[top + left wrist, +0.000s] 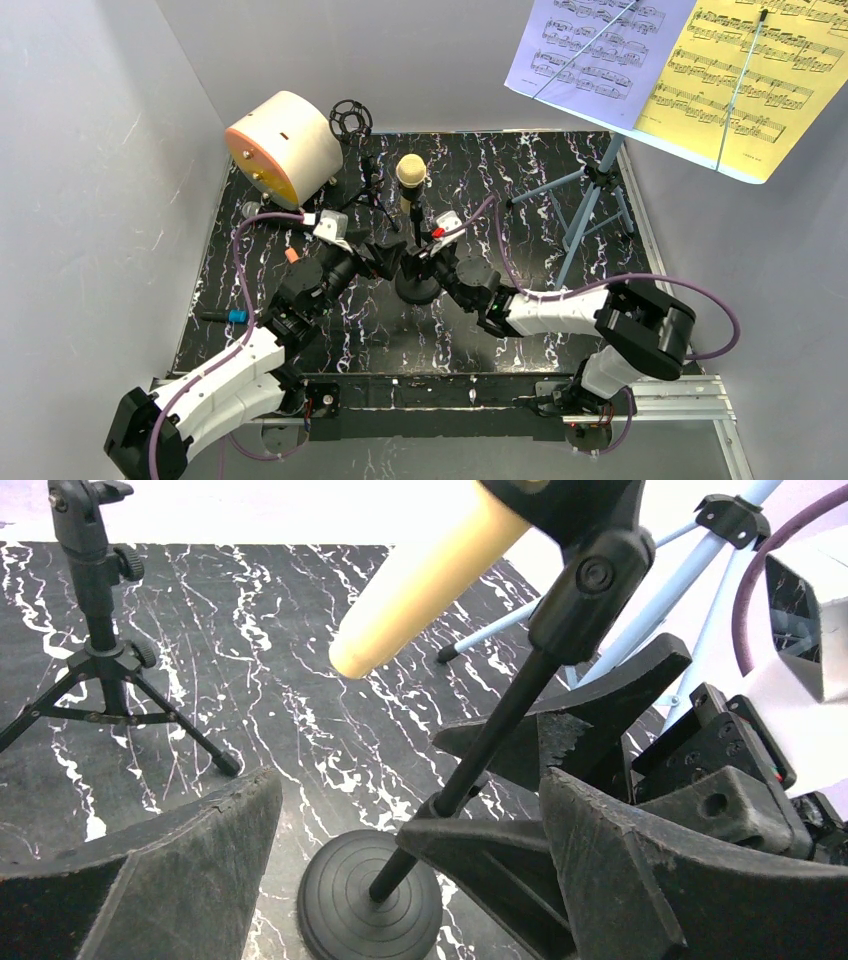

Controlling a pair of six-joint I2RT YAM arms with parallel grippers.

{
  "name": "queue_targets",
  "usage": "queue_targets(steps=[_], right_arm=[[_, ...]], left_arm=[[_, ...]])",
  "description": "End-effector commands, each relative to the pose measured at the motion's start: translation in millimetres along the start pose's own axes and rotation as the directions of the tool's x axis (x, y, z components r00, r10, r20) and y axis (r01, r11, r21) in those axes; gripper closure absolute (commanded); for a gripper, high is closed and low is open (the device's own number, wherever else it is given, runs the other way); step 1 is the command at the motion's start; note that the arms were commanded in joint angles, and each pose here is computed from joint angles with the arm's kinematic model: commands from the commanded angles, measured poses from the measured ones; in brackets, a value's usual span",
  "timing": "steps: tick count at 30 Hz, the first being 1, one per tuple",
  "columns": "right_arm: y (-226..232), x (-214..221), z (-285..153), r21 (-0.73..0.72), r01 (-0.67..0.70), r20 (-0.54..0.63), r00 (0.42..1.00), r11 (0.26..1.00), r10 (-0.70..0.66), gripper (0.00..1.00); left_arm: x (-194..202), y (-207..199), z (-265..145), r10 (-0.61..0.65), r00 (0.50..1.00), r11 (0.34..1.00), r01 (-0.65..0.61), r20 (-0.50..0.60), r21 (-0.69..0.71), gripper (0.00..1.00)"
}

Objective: Pack up the instrument practice props
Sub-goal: Move the microphone stand with the microphone to the center of the board.

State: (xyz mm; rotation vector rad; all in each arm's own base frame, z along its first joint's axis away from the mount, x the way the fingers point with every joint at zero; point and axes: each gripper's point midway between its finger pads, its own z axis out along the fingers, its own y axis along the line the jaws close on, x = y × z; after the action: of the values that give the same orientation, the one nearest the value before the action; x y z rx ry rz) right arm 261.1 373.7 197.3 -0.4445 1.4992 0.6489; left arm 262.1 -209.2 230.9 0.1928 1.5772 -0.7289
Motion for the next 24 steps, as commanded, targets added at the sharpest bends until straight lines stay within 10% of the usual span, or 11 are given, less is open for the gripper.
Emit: queue_targets(steps=[1, 24], right_arm=[[10.7, -28.2, -10.9, -0.089, -0.011, 0.022, 1.0, 0.996, 0.013, 0.22], [-41.9, -15.5, -63.0, -0.479, 0.041, -0.117, 0.987, 0.877, -0.111, 0.1]], left_arm=[[-14.8, -19.1, 2.8, 0.002, 1.0, 0.997, -0.003, 0.023, 0.081, 0.02], [-3.3, -50.3, 53.3, 0.231, 0.973, 0.937, -0.216, -0.022, 0.274, 0.19]])
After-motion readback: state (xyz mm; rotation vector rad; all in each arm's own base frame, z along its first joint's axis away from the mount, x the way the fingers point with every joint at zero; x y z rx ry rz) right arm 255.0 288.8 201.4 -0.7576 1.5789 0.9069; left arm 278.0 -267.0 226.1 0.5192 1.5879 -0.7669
